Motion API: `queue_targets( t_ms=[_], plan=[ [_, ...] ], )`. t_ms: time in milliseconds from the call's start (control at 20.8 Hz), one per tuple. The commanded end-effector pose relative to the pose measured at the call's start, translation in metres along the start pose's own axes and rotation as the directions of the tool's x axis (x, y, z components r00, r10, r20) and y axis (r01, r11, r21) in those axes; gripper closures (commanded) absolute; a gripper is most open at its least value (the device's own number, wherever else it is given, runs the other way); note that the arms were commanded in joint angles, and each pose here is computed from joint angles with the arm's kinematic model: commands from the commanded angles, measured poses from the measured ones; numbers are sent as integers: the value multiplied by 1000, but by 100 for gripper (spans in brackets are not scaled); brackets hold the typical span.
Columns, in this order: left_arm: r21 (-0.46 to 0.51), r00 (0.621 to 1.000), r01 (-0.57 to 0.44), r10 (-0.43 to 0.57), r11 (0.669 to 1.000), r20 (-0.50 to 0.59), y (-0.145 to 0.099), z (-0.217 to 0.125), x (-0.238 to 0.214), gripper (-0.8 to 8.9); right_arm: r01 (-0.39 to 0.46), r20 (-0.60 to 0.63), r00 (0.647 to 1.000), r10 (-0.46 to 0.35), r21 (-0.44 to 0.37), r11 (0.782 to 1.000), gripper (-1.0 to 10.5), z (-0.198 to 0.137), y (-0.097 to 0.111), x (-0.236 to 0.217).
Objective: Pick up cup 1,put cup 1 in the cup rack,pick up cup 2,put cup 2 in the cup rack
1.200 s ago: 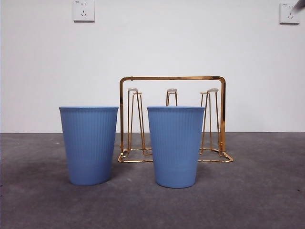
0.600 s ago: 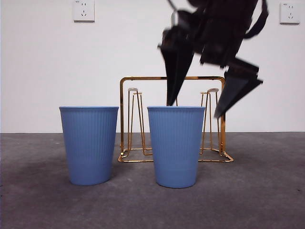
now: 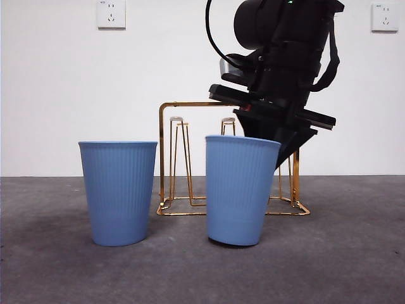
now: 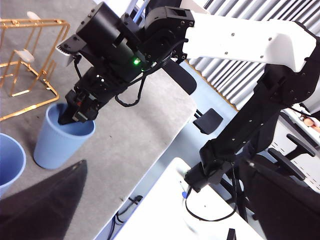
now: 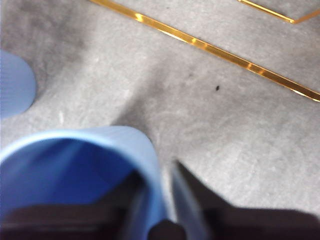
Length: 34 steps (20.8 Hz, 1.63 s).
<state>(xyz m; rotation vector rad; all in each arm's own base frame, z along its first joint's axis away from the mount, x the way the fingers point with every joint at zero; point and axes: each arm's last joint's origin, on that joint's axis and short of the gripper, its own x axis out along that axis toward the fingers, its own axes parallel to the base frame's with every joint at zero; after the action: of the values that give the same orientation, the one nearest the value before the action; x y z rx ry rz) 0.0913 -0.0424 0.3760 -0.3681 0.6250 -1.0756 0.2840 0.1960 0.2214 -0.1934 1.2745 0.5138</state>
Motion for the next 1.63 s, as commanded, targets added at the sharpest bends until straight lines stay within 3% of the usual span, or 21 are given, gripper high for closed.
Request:
queue_targets(
  t_ms=[48, 240, 336, 384, 432, 528, 673, 721, 769, 865, 913, 1009, 1249, 1489, 1633],
  plan=[
    [-8, 1000, 17, -17, 1000, -3, 0, 2, 2, 189, 2, -22, 1000, -3, -32, 999, 963, -2, 0, -1],
    [-39, 997, 73, -72, 997, 26, 1, 14, 9, 189, 7, 99, 995, 0, -75, 997, 963, -11, 4, -51],
    [-41, 991, 106, -102, 994, 84, -1, 26, 12, 189, 24, 259, 966, -1, -83, 996, 963, -24, 6, -101],
    [-41, 986, 127, -121, 991, 118, -1, 34, 13, 188, 31, 360, 933, 1, -84, 996, 963, -34, 7, -130],
    [-37, 978, 151, -144, 988, 152, -2, 42, 15, 188, 32, 474, 881, 13, -88, 996, 963, -45, 9, -159],
    [-25, 956, 210, -200, 977, 214, -4, 58, 22, 188, 4, 700, 712, 54, -82, 997, 963, -74, 10, -218],
    [-6, 906, 300, -283, 954, 315, -12, 79, 43, 188, -27, 924, 363, 123, -121, 992, 963, -119, 12, -287],
    [5, 886, 331, -312, 944, 342, -15, 83, 53, 188, -29, 950, 282, 135, -133, 991, 963, -128, 11, -300],
    [15, 862, 365, -344, 931, 373, -20, 87, 64, 188, -29, 966, 215, 144, -142, 990, 963, -135, 12, -309],
    [41, 805, 439, -413, 898, 427, -30, 92, 91, 188, -29, 980, 127, 156, -153, 988, 963, -141, 12, -320],
    [53, 778, 468, -440, 882, 450, -34, 93, 106, 188, -29, 982, 101, 159, -157, 987, 963, -141, 12, -323],
    [63, 741, 501, -466, 863, 483, -39, 93, 125, 188, -30, 983, 84, 161, -159, 987, 963, -139, 12, -324],
    [97, 638, 565, -509, 819, 577, -49, 90, 156, 188, -31, 981, 102, 163, -161, 986, 963, -132, 13, -320],
    [63, 617, 567, -475, 821, 627, -45, 87, 176, 188, -33, 978, 99, 186, -184, 982, 963, -128, 14, -319],
    [61, 601, 584, -482, 810, 637, -42, 87, 182, 189, -35, 974, 121, 191, -189, 981, 963, -123, 15, -315]
  ],
)
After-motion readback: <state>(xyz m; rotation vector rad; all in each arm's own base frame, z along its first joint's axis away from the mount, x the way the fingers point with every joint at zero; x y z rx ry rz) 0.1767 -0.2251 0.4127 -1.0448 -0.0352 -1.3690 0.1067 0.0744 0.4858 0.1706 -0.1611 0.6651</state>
